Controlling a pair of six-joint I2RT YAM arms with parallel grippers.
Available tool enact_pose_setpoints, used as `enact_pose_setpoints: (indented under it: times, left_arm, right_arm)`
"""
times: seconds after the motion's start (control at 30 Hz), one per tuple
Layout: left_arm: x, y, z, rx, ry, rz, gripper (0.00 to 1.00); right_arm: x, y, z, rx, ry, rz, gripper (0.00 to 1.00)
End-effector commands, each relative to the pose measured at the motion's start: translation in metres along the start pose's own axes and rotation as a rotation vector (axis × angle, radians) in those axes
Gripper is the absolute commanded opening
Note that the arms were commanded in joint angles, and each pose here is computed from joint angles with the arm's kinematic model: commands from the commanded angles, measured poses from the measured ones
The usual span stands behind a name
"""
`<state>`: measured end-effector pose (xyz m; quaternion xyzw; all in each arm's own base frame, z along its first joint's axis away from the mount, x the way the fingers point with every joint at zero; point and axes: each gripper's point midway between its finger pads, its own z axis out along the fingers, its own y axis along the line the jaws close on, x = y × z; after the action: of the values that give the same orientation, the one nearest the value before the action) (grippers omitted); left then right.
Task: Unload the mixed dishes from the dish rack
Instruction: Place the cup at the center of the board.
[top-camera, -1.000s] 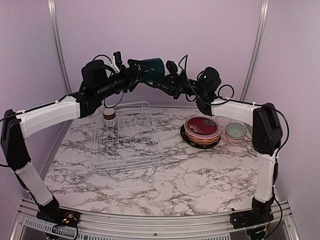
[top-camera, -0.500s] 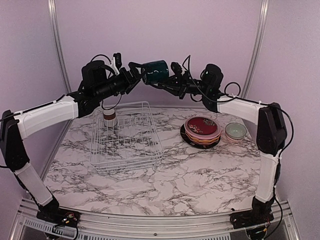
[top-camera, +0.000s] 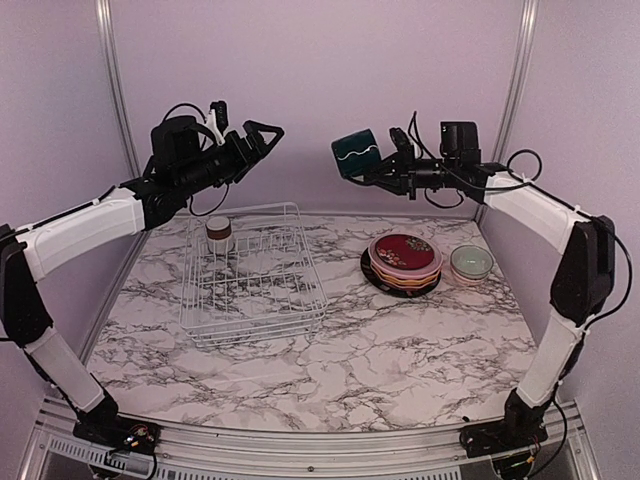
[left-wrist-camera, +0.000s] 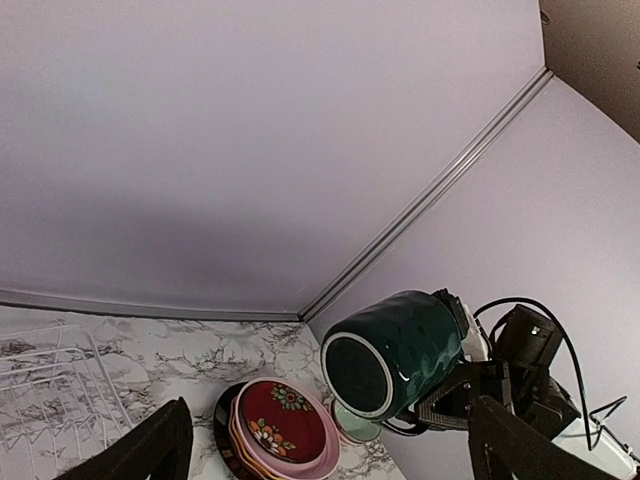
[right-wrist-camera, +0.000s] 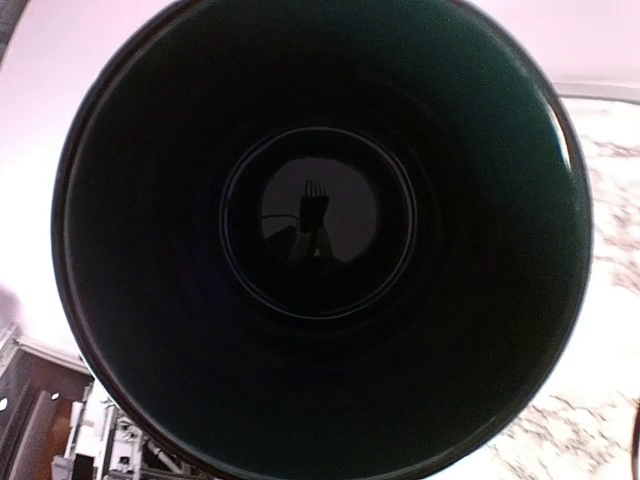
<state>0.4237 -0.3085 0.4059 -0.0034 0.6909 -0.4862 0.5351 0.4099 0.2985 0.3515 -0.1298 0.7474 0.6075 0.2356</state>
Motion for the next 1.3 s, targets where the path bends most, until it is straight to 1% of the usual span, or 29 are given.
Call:
enact_pose_setpoints:
  times: [0.0, 0.1, 0.13, 0.27, 0.37, 0.5, 0.6, 0.7, 0.8, 1.0, 1.27]
  left_arm:
    - [-0.001, 0.014, -0.01, -0.067, 0.014, 0.04, 0.99]
    - [0.0, 0.019, -0.009, -0.082, 0.019, 0.042, 0.99]
    - [0.0, 0.02, -0.009, -0.085, 0.018, 0.042, 0.99]
    - [0.002, 0.025, -0.007, -0.097, 0.026, 0.042, 0.99]
    - [0.003, 0.027, -0.005, -0.103, 0.03, 0.041, 0.99]
    - [0.003, 0.03, -0.001, -0.11, 0.032, 0.038, 0.99]
    - [0.005, 0.034, 0.001, -0.117, 0.035, 0.033, 0.99]
    - [0.008, 0.038, 0.002, -0.129, 0.037, 0.03, 0.99]
    - [0.008, 0.041, 0.002, -0.139, 0.035, 0.031, 0.99]
    - [0.006, 0.044, -0.002, -0.16, 0.024, 0.037, 0.99]
    - [0.007, 0.05, -0.004, -0.177, 0.021, 0.035, 0.99]
  right_arm:
    - [0.02, -0.009, -0.033, 0.257, 0.027, -0.166, 0.0]
    - [0.042, -0.028, -0.052, 0.402, 0.043, -0.172, 0.0]
    - [0.048, -0.028, -0.06, 0.436, 0.036, -0.182, 0.0]
    - [0.081, -0.052, -0.084, 0.578, 0.057, -0.166, 0.0]
    - [0.104, -0.072, -0.106, 0.708, 0.065, -0.131, 0.0]
    - [0.125, -0.091, -0.134, 0.851, 0.023, -0.085, 0.0]
    - [0.141, -0.105, -0.148, 0.927, 0.004, -0.041, 0.0]
    - [0.157, -0.127, -0.158, 1.003, 0.015, 0.002, 0.0]
    - [0.167, -0.146, -0.168, 1.06, 0.025, 0.039, 0.0]
    - [0.171, -0.174, -0.205, 1.136, -0.034, 0.096, 0.0]
    - [0.181, -0.206, -0.245, 1.352, -0.037, 0.109, 0.0]
